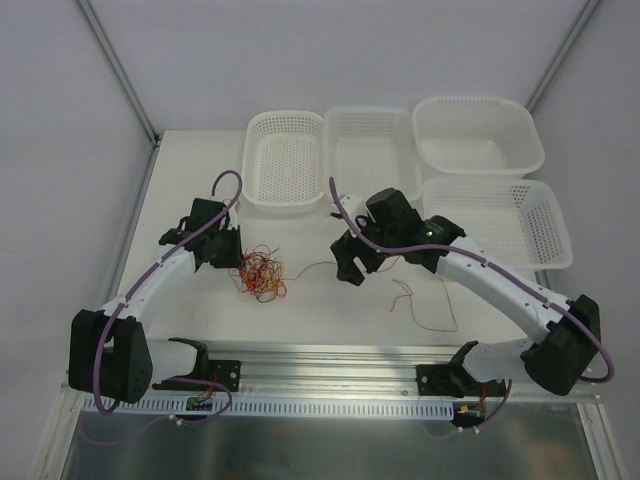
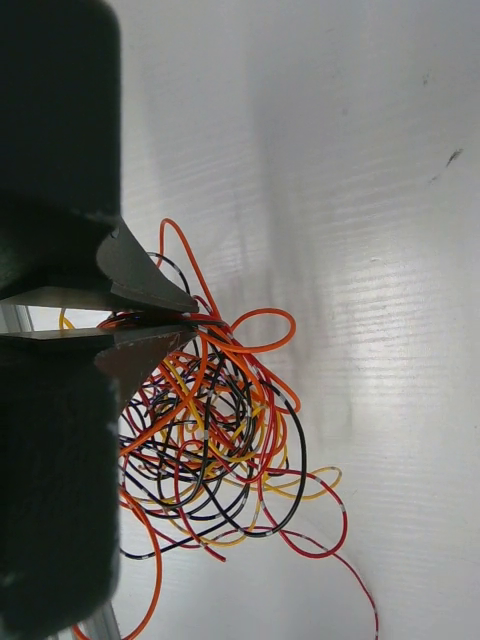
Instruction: Untangle the cables
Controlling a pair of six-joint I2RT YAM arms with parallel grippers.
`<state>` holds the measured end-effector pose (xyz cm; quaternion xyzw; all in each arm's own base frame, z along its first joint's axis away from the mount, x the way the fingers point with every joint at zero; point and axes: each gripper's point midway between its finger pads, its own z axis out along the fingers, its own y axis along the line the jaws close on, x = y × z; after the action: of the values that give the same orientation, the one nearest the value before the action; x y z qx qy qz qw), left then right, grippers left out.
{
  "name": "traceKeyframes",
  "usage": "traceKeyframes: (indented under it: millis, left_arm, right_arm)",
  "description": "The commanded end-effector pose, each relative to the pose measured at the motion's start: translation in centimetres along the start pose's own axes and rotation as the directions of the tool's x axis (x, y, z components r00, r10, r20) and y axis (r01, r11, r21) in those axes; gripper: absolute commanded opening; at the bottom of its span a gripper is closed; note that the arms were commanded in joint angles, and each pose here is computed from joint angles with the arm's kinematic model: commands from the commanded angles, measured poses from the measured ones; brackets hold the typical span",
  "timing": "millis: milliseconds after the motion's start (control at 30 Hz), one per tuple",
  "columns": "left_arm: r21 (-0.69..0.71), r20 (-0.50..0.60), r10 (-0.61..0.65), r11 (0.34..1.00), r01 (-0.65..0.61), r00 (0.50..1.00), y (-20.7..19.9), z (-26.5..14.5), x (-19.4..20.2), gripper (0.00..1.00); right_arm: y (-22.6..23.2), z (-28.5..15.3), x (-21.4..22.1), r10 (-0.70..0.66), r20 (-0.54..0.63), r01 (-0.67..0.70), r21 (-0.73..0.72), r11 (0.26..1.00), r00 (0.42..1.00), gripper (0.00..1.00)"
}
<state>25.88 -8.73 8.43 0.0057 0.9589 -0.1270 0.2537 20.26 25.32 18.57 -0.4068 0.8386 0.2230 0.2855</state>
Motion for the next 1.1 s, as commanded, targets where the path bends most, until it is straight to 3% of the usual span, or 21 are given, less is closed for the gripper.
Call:
traceKeyframes:
  millis: [0, 133, 333, 767, 867, 967, 1000, 1067]
  left_arm:
    - [0.071, 0.019, 0.037, 0.997, -0.038, 0.999, -1.3, 0.1, -0.7, 0.08]
    - [0.082, 0.007, 0.041, 0.996, -0.042, 0.999, -1.6, 0.3, -0.5, 0.08]
    - [0.098, 0.008, 0.042, 0.994, -0.042, 0.999, -1.9, 0.2, -0.7, 0.08]
    - [0.12, -0.014, 0.034, 0.992, -0.032, 0.999, -2.3, 0.6, -0.5, 0.08]
    - [0.114, -0.015, 0.03, 0.993, -0.028, 0.999, -2.2, 0.7, -0.6, 0.08]
    - [0.108, -0.014, 0.024, 0.994, -0.022, 1.0, -2.2, 0.7, -0.7, 0.08]
    - [0.102, -0.018, 0.022, 0.995, -0.02, 1.0, -2.1, 0.8, -0.6, 0.08]
    - [0.096, -0.015, 0.014, 0.995, -0.013, 1.0, -2.0, 0.8, -0.7, 0.08]
  right_arm:
    - [3.4, 2.8, -4.2, -0.098, 0.128, 0.123, -0.205, 0.971, 0.987, 0.82]
    - [4.5, 7.1, -5.6, -0.184, 0.163, 0.223, -0.264, 0.939, 0.969, 0.82]
    - [4.5, 13.7, -4.6, -0.182, 0.121, 0.212, -0.329, 0.92, 0.976, 0.79]
    - [6.6, 18.4, -6.0, -0.173, 0.167, 0.227, -0.406, 0.885, 0.971, 0.77]
    - [7.5, 18.9, -5.7, -0.17, 0.154, 0.222, -0.438, 0.871, 0.973, 0.72]
    - [8.1, 18.7, -4.9, -0.159, 0.137, 0.206, -0.467, 0.86, 0.978, 0.57]
    - [8.2, 18.6, -4.6, -0.157, 0.134, 0.203, -0.475, 0.856, 0.978, 0.44]
    - [8.2, 18.1, -3.8, -0.155, 0.124, 0.196, -0.479, 0.855, 0.98, 0.33]
